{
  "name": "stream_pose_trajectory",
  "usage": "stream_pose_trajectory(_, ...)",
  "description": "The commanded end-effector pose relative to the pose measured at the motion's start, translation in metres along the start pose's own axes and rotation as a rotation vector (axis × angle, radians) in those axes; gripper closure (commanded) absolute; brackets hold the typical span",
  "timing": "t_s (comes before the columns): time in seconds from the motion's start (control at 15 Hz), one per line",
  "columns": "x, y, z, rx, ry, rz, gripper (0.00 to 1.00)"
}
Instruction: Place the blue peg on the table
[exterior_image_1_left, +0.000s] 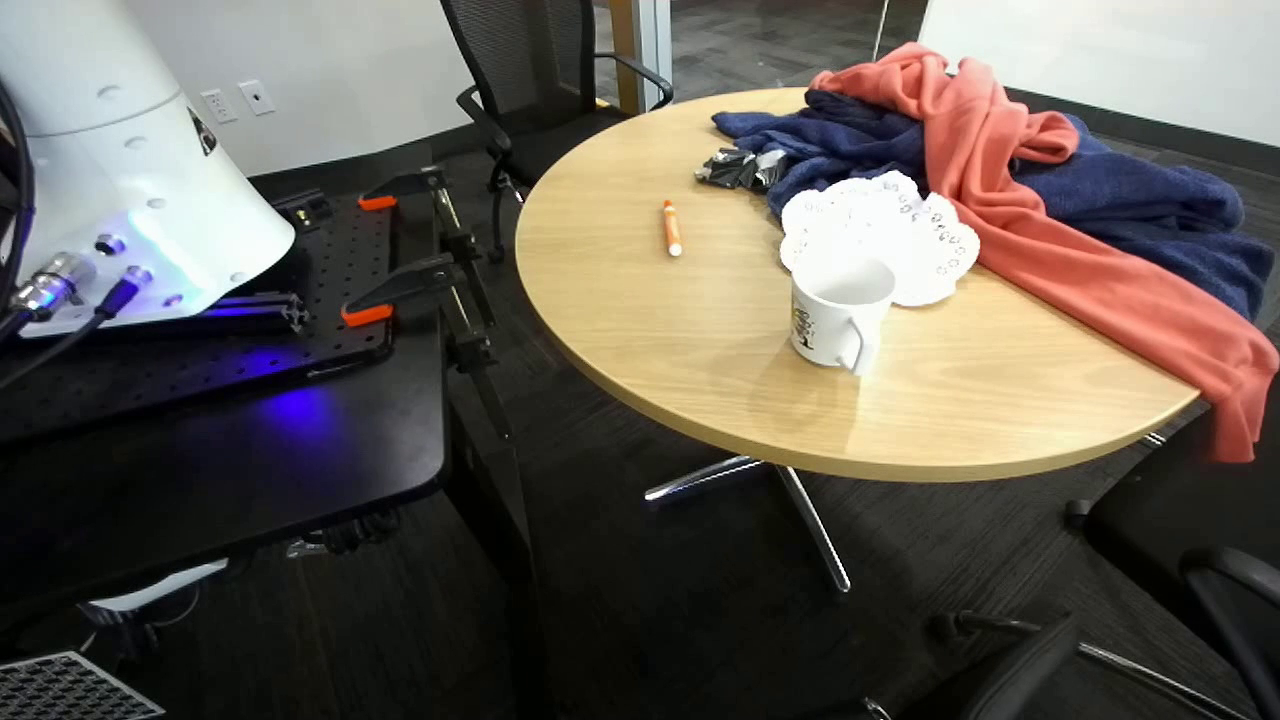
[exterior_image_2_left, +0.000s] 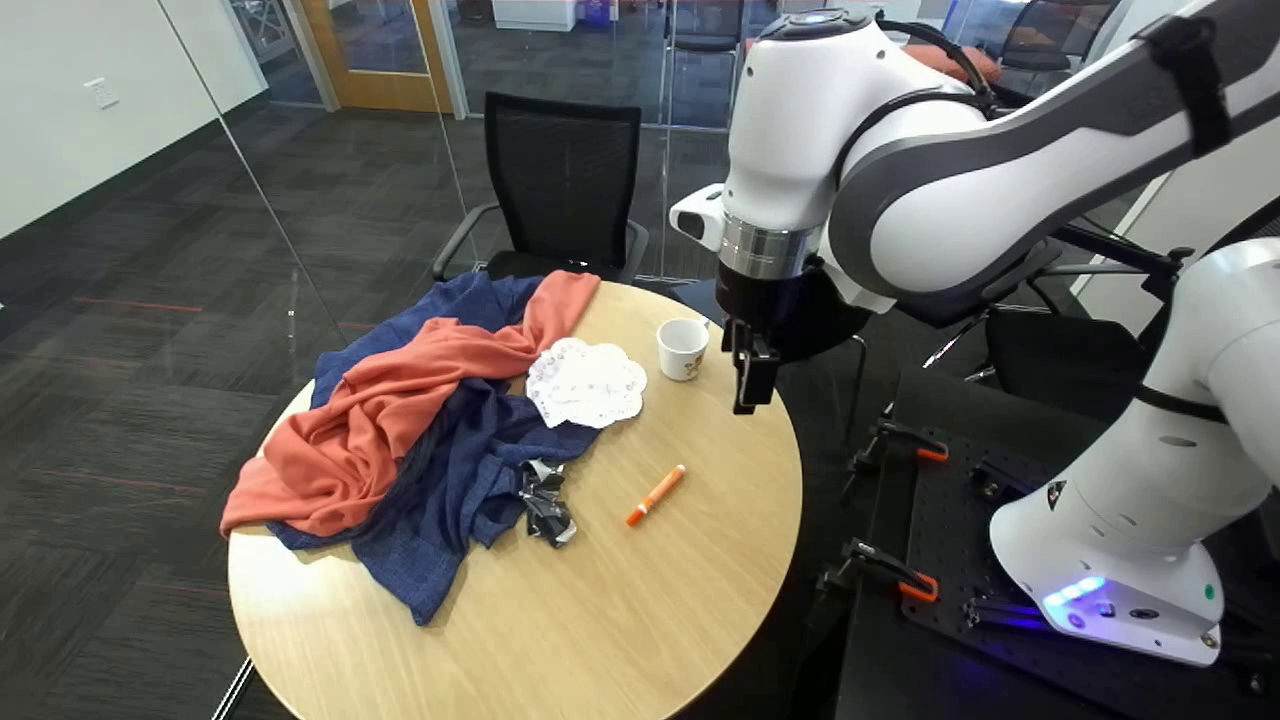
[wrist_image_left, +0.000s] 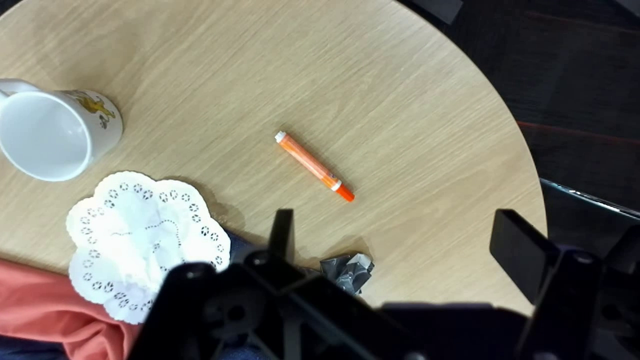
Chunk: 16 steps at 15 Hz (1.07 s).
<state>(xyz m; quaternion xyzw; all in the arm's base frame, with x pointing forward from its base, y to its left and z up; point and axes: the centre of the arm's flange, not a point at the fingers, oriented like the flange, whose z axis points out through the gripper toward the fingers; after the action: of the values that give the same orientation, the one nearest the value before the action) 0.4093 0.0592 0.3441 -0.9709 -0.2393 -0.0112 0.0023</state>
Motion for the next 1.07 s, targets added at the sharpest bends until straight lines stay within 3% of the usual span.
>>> stream_pose_trajectory(0.0,0.01,0.009,0.025,0.02,0.017,-0.088,0.0)
stream_pose_trajectory(0.47,0.021,0.026,0.099,0.06,0.012,-0.323,0.0)
stream_pose_trajectory(1.0,0.045,0.024,0.184,0.04,0.052,-0.378,0.0)
